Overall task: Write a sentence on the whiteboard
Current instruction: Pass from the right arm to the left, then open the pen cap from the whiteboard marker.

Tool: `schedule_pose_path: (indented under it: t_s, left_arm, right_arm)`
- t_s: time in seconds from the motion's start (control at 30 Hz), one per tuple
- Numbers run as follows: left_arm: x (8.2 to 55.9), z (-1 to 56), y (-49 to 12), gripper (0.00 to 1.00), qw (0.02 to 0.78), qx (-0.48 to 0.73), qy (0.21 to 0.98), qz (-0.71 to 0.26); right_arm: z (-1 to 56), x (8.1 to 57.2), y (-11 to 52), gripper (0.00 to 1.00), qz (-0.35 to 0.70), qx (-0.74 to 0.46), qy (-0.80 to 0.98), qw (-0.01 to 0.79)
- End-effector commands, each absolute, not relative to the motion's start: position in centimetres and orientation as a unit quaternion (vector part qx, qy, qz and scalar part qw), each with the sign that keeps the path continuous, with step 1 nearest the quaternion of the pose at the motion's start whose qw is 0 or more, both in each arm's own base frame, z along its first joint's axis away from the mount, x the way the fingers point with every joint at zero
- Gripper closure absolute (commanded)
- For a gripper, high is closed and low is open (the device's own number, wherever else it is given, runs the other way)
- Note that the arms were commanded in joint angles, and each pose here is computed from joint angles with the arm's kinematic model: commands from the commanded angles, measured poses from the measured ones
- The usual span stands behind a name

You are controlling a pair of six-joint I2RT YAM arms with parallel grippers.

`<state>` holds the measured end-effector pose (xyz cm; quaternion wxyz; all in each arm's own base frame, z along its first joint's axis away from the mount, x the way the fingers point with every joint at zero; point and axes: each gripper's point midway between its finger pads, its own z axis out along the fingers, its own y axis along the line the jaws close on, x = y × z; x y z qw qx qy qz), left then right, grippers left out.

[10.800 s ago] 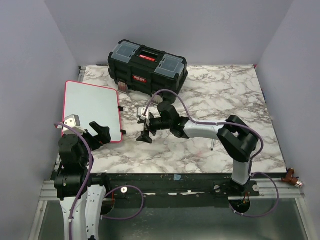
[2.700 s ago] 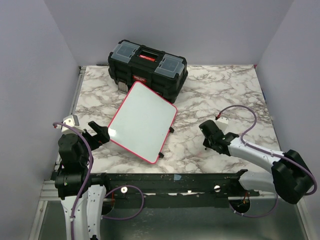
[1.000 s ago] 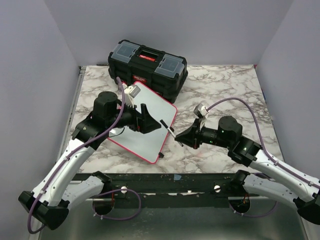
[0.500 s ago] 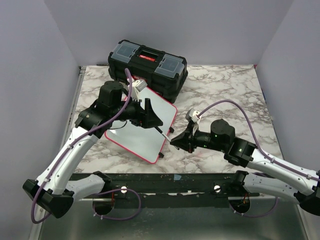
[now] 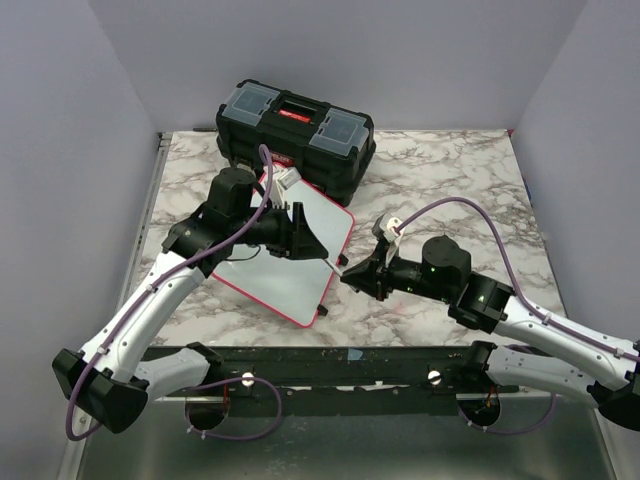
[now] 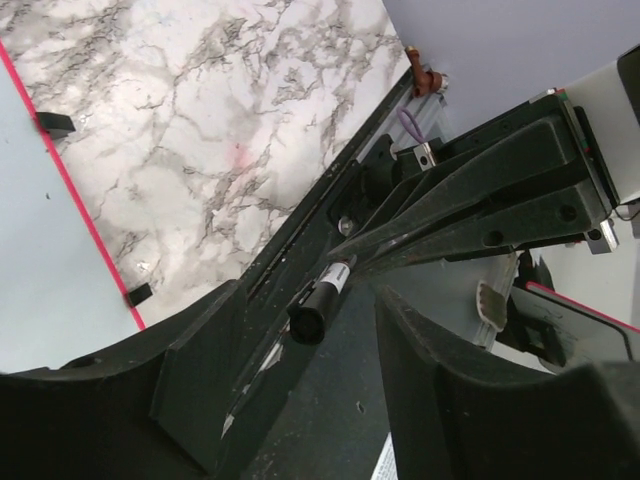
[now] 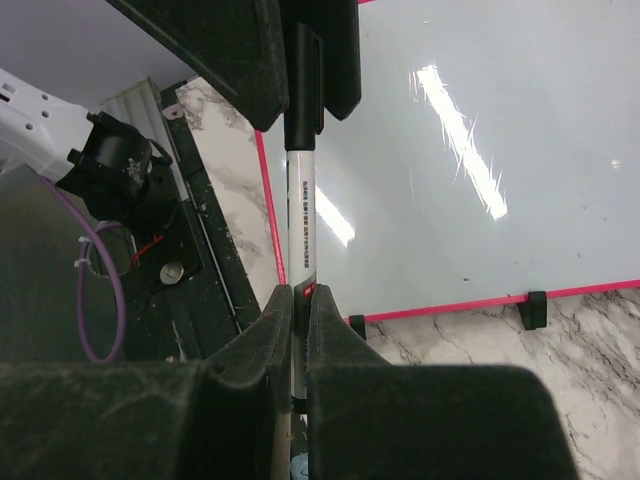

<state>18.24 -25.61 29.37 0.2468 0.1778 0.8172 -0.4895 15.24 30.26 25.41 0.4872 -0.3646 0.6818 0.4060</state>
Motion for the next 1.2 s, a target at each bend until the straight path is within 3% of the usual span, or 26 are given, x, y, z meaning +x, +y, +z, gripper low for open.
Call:
schedule_pose_path:
  t_s: [0.0,0.07,0.17,0.33,0.4,0.5,0.53,0.63,0.8,1.0,1.17]
  left_arm:
    - [17.6,30.3,-26.4,0.49,0.244,0.187,0.797,-0.52]
    - [17.5,30.1,-26.4,0.52,0.244,0.184,0.796,-0.522]
    - [17.6,29.8,-26.5,0.65,0.241,0.181,0.796,-0.526]
    - [17.6,30.0,-26.6,1.0,0.243,0.18,0.795,-0.526]
    - [17.6,30.3,-26.5,1.0,0.248,0.18,0.794,-0.525]
    - [17.6,30.8,-26.3,1.0,0.259,0.179,0.792,-0.523]
    - [17.7,30.9,-26.1,1.0,0.265,0.176,0.794,-0.518]
    - [18.1,31.1,-25.4,1.0,0.288,0.16,0.801,-0.5]
    - [18.4,30.9,-24.4,1.0,0.318,0.146,0.805,-0.479]
    - [19.7,30.9,-22.9,1.0,0.37,0.122,0.81,-0.439]
    - [20.1,30.7,-22.2,1.0,0.388,0.119,0.812,-0.419]
  right_arm:
    - [26.6,15.6,30.3,0.99,0.398,-0.366,0.674,0.503]
    - [26.5,15.5,30.3,0.99,0.399,-0.37,0.672,0.502]
    - [26.2,15.3,30.3,0.99,0.4,-0.373,0.671,0.501]
    - [26.2,15.5,30.2,0.99,0.404,-0.361,0.67,0.508]
    - [26.3,16.0,30.0,0.88,0.402,-0.337,0.681,0.512]
    - [25.9,16.7,29.9,0.5,0.399,-0.306,0.699,0.508]
    - [25.7,16.8,30.0,0.44,0.399,-0.297,0.705,0.505]
    - [25.0,17.0,30.1,0.35,0.402,-0.277,0.719,0.494]
    - [24.0,17.4,29.6,0.29,0.407,-0.23,0.736,0.489]
    - [24.0,19.7,27.7,0.18,0.392,-0.102,0.759,0.509]
    - [23.6,20.8,26.7,0.01,0.385,-0.013,0.776,0.5]
